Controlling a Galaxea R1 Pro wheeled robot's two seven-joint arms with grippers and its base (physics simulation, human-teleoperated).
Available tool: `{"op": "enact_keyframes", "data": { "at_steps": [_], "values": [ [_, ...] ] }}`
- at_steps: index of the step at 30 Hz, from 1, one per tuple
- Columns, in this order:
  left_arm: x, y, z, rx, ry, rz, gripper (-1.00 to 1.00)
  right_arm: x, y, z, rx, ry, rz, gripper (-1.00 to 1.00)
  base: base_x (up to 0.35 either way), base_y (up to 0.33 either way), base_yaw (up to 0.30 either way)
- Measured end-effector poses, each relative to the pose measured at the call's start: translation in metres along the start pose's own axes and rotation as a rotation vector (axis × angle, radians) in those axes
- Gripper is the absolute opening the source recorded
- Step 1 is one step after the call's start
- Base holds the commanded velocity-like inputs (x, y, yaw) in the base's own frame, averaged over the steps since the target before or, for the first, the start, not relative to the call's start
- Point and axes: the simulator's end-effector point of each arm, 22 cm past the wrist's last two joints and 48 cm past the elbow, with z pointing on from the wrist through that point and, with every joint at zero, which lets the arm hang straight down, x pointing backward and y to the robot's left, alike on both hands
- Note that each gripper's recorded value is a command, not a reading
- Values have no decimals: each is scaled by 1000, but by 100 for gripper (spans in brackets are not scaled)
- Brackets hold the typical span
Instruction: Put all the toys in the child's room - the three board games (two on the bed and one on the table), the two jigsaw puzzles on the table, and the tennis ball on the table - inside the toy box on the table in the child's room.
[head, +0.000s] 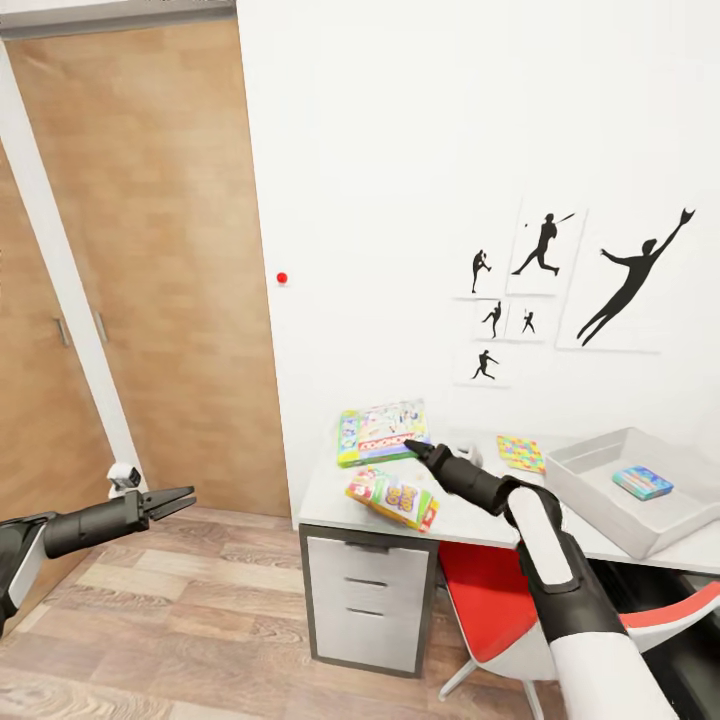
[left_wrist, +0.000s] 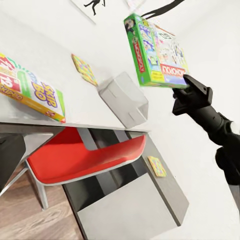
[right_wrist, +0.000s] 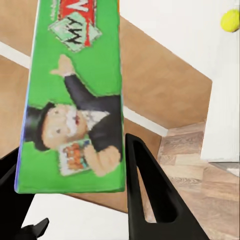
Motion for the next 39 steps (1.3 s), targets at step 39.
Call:
{"op": "enact_keyframes", "data": {
  "at_steps": [39],
  "values": [
    [-49,-21,-3,30,-78,-13,100,-172,18,-68,68,-71,32,-100,22,-60,0]
  ]
}}
